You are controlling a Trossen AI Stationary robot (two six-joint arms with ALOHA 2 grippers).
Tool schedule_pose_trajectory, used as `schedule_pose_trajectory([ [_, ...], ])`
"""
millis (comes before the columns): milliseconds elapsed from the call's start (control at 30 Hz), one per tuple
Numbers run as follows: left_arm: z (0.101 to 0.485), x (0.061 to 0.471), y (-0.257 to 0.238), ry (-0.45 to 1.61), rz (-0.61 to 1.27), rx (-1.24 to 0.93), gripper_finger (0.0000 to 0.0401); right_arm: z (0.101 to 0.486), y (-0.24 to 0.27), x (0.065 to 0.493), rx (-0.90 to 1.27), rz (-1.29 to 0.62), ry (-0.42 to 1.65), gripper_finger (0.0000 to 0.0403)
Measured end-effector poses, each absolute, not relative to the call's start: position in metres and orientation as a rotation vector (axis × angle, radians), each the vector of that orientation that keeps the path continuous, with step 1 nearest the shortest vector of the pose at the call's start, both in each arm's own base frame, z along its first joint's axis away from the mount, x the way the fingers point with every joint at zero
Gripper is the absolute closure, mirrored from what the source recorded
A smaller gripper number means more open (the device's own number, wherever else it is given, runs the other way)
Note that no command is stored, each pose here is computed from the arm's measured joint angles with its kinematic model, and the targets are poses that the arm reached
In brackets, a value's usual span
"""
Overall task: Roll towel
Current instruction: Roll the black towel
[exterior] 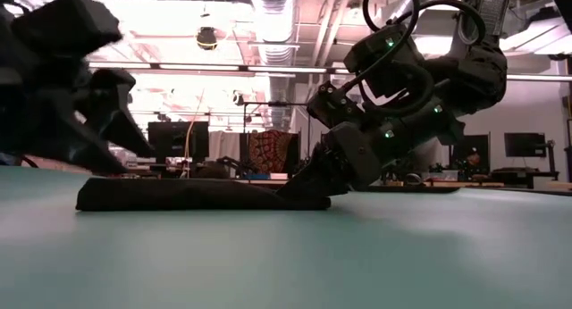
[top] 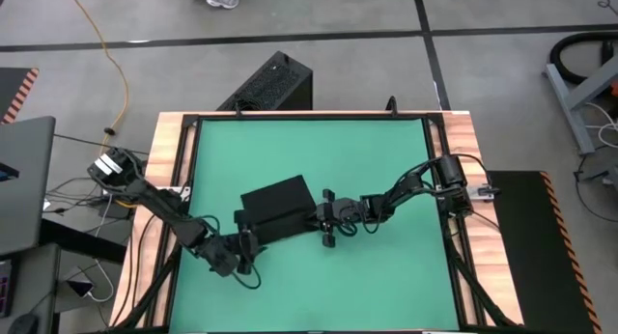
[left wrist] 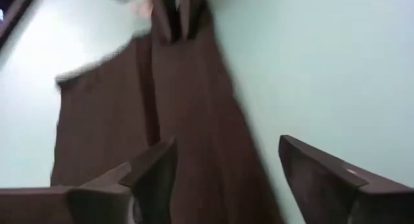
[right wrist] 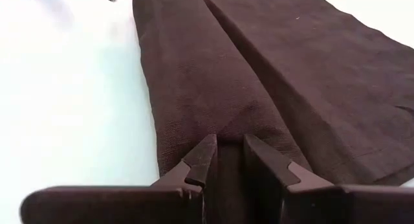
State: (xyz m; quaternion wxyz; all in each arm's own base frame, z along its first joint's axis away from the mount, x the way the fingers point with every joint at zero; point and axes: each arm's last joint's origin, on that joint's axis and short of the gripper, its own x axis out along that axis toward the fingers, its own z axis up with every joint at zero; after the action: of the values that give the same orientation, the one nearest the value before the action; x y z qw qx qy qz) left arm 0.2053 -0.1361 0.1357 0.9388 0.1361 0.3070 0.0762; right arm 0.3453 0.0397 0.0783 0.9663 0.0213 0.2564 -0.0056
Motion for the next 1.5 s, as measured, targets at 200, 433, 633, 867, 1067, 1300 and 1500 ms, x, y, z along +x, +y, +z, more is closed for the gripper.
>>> schedule_pose_trajectory([
  [200,0.126,0.203,-0.138,0.672,0.150,0.277,0.0117,0.078,0.040,0.345,0.045,-0.011,0.521,0.0303],
  [433,0.096,0.207,-0.149,0.687,0.163,0.380,0.0116,0.078,0.039,0.345,0.063,-0.015,0.522,0.0303],
  [633,0.084,0.203,-0.145,0.711,0.285,0.285,0.0120,0.078,0.040,0.345,0.072,-0.011,0.522,0.0303],
  [867,0.079,0.194,-0.138,0.775,0.364,0.199,0.0145,0.078,0.041,0.345,0.079,0.006,0.524,0.0303],
  [1067,0.077,0.192,-0.136,0.776,0.379,0.172,0.0166,0.078,0.042,0.345,0.100,0.009,0.524,0.0303],
  [1300,0.076,0.191,-0.136,0.806,0.371,0.147,0.0249,0.094,0.052,0.343,0.063,0.062,0.485,0.0303],
  [1500,0.075,0.190,-0.135,0.826,0.370,0.149,0.0355,0.133,0.057,0.340,0.005,0.099,0.375,0.0303],
])
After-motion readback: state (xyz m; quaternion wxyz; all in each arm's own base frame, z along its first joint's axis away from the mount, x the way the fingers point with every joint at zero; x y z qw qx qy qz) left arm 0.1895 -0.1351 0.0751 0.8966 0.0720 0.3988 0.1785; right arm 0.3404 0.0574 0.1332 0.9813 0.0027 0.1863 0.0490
